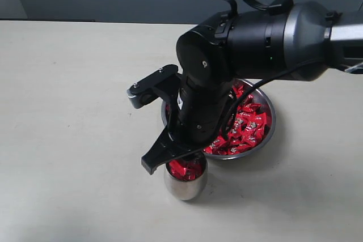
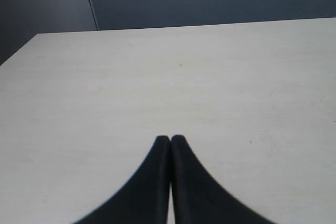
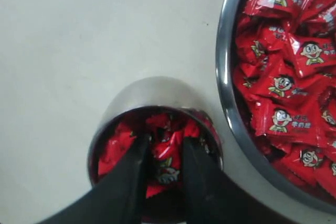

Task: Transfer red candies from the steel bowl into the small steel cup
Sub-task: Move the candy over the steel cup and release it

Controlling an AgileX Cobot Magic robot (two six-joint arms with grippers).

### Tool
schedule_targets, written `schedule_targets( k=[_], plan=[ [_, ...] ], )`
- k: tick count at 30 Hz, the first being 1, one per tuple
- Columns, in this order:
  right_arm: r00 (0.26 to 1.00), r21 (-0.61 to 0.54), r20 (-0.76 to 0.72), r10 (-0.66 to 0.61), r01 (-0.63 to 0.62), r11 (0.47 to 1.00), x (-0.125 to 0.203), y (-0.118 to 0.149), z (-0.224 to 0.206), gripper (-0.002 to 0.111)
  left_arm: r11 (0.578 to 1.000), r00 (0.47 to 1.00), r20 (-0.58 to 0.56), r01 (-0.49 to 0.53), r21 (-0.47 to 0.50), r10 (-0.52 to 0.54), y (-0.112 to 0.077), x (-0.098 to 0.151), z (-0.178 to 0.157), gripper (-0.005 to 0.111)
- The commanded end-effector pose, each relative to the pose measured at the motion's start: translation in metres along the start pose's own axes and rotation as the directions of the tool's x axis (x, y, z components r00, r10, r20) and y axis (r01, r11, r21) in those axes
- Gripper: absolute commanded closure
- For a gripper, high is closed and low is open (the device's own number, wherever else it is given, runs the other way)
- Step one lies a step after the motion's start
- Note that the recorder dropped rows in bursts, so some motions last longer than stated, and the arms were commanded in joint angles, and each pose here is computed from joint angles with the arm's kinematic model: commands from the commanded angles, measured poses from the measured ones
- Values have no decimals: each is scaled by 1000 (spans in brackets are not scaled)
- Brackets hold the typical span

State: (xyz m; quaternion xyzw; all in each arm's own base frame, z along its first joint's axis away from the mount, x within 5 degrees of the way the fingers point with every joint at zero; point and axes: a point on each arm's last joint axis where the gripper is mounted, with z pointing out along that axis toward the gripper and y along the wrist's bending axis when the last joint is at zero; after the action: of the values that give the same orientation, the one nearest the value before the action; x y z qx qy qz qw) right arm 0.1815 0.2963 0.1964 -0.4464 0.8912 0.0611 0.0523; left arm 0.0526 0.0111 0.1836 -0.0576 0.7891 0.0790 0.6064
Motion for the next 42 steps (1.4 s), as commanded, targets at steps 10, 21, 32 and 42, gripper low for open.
schedule_targets(
  k=[10, 21, 32, 42],
  plan=[
    [1000, 0, 9, -29, 29, 1000, 0, 0, 0, 96, 1000, 1000, 8, -2, 5, 2, 0, 1, 0, 106],
    [1000, 0, 9, -29, 29, 1000, 0, 0, 0, 79, 1000, 1000, 8, -2, 5, 2, 0, 1, 0, 106],
    [998, 3, 47, -34, 34, 999, -1, 0, -10, 79, 1000, 1000, 8, -2, 5, 2, 0, 1, 0, 106],
    [994, 7, 105, -41, 41, 999, 1, 0, -28, 79, 1000, 1000, 8, -2, 5, 2, 0, 1, 0, 106]
  ],
)
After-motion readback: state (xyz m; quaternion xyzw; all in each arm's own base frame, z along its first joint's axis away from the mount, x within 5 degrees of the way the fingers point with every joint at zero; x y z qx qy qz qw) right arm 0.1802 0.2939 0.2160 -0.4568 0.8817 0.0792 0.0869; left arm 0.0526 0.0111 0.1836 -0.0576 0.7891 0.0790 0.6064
